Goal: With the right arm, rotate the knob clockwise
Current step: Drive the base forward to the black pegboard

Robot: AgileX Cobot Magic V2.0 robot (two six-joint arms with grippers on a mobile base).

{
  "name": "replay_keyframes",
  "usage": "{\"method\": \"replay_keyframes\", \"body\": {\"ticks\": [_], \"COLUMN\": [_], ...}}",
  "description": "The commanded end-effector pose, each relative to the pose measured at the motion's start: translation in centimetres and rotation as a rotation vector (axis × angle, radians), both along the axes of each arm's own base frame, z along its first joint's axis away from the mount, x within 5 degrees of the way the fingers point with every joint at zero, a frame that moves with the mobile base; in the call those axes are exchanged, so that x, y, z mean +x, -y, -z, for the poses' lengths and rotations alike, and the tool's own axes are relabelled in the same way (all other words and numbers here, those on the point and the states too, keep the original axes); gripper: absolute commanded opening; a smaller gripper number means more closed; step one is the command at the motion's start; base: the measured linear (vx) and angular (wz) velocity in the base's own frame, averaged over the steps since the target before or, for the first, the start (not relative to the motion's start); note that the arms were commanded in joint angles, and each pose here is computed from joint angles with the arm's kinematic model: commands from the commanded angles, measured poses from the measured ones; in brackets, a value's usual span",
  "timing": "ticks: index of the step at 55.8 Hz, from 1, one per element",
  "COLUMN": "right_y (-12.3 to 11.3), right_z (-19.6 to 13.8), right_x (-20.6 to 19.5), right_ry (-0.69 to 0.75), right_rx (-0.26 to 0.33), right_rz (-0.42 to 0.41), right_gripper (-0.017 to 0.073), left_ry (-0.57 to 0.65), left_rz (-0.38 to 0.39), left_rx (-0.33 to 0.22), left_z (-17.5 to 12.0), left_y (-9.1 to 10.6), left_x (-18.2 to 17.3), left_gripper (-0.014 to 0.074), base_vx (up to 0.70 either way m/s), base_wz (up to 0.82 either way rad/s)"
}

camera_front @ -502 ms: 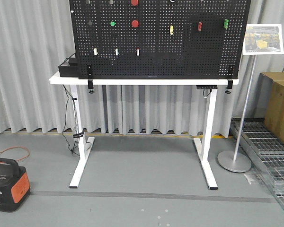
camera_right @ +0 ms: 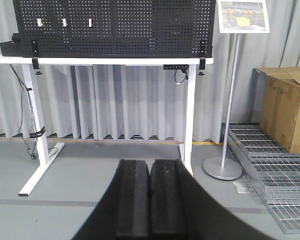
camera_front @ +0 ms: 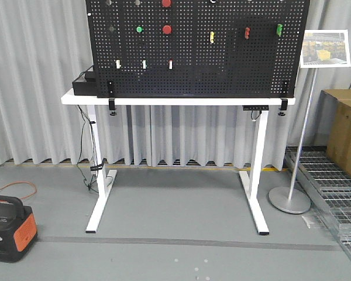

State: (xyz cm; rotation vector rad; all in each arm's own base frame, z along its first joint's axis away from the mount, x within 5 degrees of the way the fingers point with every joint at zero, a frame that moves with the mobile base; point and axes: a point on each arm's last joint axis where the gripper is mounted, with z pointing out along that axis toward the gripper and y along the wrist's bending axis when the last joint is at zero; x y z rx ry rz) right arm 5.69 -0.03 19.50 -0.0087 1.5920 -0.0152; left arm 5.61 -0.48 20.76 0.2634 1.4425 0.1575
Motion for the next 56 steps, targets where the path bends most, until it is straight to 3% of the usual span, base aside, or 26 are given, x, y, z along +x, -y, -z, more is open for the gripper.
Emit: {"method": "replay_keyframes", "body": {"ticks": [1, 56], "right_y": [-0.02, -0.02], "right_z": [-0.61, -0.61], "right_x": [-0.08, -0.08], "right_ry": [0.092, 0.092], "right_rx": [-0.01, -0.01], "right_rz": [-0.002, -0.002], "right_gripper": [-0.0007, -0.0007], "left_ry": [0.06, 0.06], "left_rz": [0.013, 0.013], "left_rx": [-0.014, -0.014], "left_z": [0.32, 0.32], "left_y": [0.07, 0.07], "left_x": [-0.08, -0.08], "left_gripper": [-0.0006, -0.0006], "base_vx": [0.0, 0.05], "base_wz": [0.0, 0.02]}}
